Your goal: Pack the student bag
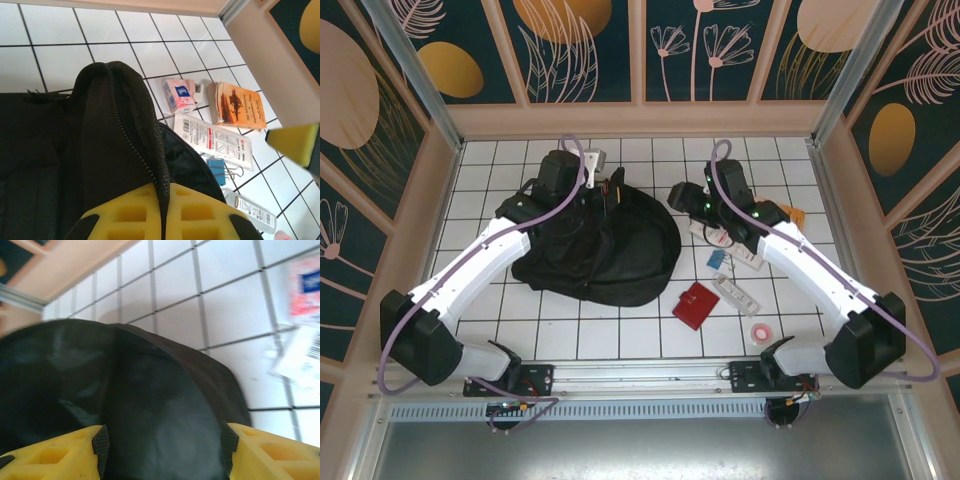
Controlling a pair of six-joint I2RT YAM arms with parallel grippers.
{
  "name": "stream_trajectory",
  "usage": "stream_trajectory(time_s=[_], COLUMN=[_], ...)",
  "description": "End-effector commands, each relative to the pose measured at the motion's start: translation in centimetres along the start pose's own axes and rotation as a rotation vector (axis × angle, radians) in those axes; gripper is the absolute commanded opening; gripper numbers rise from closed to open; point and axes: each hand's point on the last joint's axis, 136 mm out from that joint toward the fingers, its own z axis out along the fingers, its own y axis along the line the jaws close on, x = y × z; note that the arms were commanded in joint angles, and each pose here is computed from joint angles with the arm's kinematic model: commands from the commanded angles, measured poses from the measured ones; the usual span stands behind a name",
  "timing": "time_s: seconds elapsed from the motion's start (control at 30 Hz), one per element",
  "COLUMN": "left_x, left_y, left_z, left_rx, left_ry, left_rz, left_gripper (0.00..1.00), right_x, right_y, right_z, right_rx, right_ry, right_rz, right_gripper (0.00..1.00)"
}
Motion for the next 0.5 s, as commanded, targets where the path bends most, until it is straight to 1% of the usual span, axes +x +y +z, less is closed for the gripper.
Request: stream_trajectory(time_s=[0.0, 0.1, 0.17, 0.23, 0.3, 0.4, 0.47], left_x=[-2.0, -1.5, -1.3, -1.0, -0.7, -0.7, -0.5], left_y=[-2.4, -2.2, -1.6, -0.7, 0.0, 0.5, 0.6], left_z=[0.2, 0.3, 0.0, -0.4, -0.7, -1.6, -2.0], left_rx=[0.114, 0.111, 0.079, 0.033, -0.004, -0.025, -0.032], left_ry=[-0.055, -0.041, -0.052, -0.058, -0.063, -0.097, -0.106], left_rz=[0.033, 0.057, 0.073, 0.089, 0.094, 0.092, 0.088], left_gripper=[0.00, 0.00, 0.00, 0.00, 0.00, 0.00, 0.00], right_x=[1.3, 3.8, 5.7, 7.3, 8.9, 11.5, 13.3], right_y=[-5.2, -7.6, -8.5, -9.8, -10.2, -10.8, -11.5], right_z=[-1.0, -0.8, -0.4, -0.4, -0.6, -1.0, -1.2], right_rx=[0.202, 0.275, 0.285, 0.328, 0.358, 0.392, 0.407], right_ry=[-0.012, 0.064, 0.132, 0.177, 0.215, 0.282, 0.334], right_rz=[-0.026, -0.009, -0.005, 0.011, -0.003, -0.010, 0.017], right_gripper=[0.64, 0.62, 0.62, 0.61, 0.61, 0.64, 0.66])
